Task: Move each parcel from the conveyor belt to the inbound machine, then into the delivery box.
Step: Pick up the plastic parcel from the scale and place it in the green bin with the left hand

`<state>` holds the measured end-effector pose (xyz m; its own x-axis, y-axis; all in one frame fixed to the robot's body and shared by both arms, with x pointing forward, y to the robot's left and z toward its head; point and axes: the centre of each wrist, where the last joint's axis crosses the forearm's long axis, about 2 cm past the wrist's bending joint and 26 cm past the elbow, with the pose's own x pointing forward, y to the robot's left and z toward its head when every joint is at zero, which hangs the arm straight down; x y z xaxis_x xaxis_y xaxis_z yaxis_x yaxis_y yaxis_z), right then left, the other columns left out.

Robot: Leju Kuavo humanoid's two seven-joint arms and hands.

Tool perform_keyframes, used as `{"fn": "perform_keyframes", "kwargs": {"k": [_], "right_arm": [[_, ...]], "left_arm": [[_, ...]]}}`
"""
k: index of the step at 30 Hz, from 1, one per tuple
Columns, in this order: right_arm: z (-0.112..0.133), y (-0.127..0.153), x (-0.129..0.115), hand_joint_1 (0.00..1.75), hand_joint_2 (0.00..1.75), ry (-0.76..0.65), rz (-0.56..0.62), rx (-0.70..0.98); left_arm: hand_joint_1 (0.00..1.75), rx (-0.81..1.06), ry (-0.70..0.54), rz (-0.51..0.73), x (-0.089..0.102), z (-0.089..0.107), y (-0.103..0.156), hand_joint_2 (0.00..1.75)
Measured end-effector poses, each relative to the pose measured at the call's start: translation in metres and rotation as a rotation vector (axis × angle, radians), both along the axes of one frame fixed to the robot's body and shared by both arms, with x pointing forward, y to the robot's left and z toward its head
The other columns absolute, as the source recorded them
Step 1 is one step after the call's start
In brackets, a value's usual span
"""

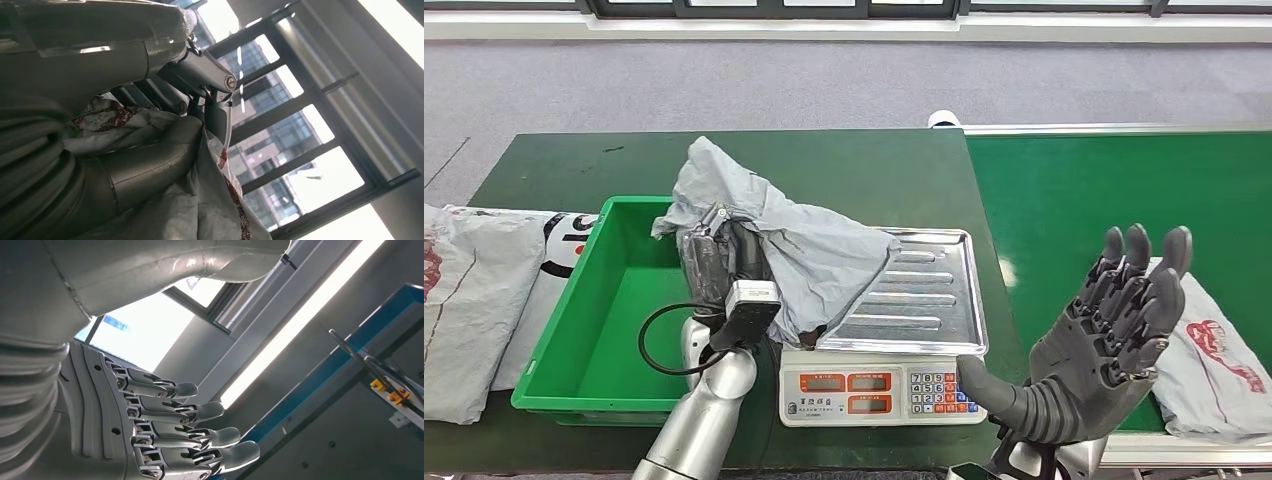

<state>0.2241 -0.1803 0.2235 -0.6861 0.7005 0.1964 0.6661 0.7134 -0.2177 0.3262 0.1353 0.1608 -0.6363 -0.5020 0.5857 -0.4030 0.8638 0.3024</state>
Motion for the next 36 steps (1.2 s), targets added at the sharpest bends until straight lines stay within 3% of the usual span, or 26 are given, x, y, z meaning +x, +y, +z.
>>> {"fn": "perform_keyframes", "kwargs": {"k": [4, 10, 26, 30, 36], "right_arm": [[0.001, -0.002, -0.001, 0.0, 1.75, -0.002, -0.007, 0.002], [0.002, -0.004, -0.001, 0.0, 1.75, -0.007, -0.017, 0.003], [0.003, -0.006, -0.002, 0.0, 1.75, -0.012, -0.023, 0.004], [0.003, -0.006, -0.002, 0.0, 1.75, -0.012, -0.023, 0.004], [0.003, -0.006, -0.002, 0.0, 1.75, -0.012, -0.021, 0.004]], "left_arm": [[1.75, 0.019, -0.054, 0.079, 0.0, 0.002, 0.023, 1.75], [1.75, 0.022, -0.034, 0.193, -0.003, 0.0, 0.051, 1.75], [1.75, 0.02, 0.052, 0.31, -0.009, -0.009, 0.076, 1.75], [0.03, 0.017, 0.07, 0.326, -0.009, -0.01, 0.079, 1.75], [0.0, 0.008, 0.08, 0.348, -0.011, -0.01, 0.083, 1.75]]}}
